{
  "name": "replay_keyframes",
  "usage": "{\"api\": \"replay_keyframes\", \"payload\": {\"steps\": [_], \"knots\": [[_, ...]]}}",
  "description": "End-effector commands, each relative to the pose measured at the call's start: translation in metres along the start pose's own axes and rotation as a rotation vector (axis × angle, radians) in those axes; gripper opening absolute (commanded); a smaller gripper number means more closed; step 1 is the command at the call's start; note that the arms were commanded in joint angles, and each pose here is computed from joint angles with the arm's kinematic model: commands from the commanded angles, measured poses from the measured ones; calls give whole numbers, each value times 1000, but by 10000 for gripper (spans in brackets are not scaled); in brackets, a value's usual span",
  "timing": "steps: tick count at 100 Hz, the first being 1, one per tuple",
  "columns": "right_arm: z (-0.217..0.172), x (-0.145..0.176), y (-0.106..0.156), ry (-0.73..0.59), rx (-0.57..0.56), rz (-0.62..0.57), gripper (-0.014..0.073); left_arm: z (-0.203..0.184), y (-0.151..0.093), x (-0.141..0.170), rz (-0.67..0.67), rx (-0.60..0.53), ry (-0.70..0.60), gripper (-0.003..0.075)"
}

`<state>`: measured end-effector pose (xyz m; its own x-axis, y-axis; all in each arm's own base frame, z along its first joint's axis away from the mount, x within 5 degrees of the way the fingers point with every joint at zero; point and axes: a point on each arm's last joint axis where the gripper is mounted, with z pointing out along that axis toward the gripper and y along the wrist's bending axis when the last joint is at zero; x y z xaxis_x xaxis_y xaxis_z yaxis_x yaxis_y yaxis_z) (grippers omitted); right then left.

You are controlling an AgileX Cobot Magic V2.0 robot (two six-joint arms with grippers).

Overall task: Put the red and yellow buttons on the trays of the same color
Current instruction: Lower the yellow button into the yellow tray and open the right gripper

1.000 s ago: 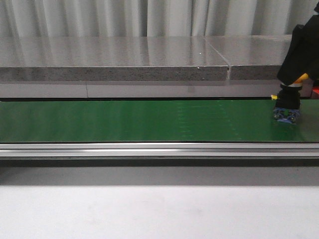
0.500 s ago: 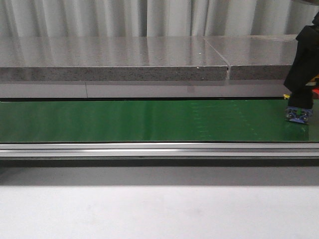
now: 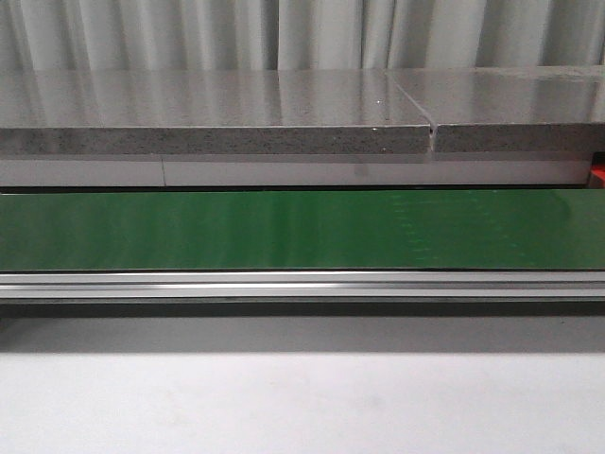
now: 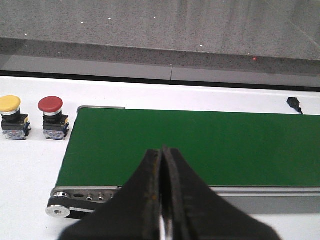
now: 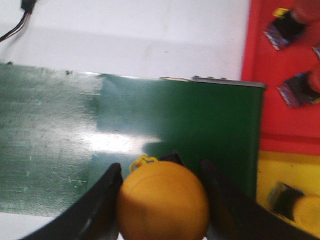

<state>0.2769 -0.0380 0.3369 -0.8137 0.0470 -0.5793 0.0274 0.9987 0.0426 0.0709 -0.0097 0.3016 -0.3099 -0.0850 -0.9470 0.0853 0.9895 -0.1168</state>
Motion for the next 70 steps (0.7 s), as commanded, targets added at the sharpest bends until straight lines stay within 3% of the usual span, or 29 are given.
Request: {"api": "replay_keyframes", "payload": {"steps": [1, 30, 54, 70], "knots": [[-31, -3, -17, -108, 62, 99, 162, -3, -2, -14, -10, 17, -91, -19], [-57, 37, -80, -178, 251, 439, 162, -3, -2, -14, -10, 17, -91, -19], [-29, 84, -120, -201, 372, 699, 162, -3, -2, -14, -10, 17, -91, -19], [-5, 111, -130, -155, 396, 782, 162, -3, -2, -14, -10, 17, -91, -19]]}}
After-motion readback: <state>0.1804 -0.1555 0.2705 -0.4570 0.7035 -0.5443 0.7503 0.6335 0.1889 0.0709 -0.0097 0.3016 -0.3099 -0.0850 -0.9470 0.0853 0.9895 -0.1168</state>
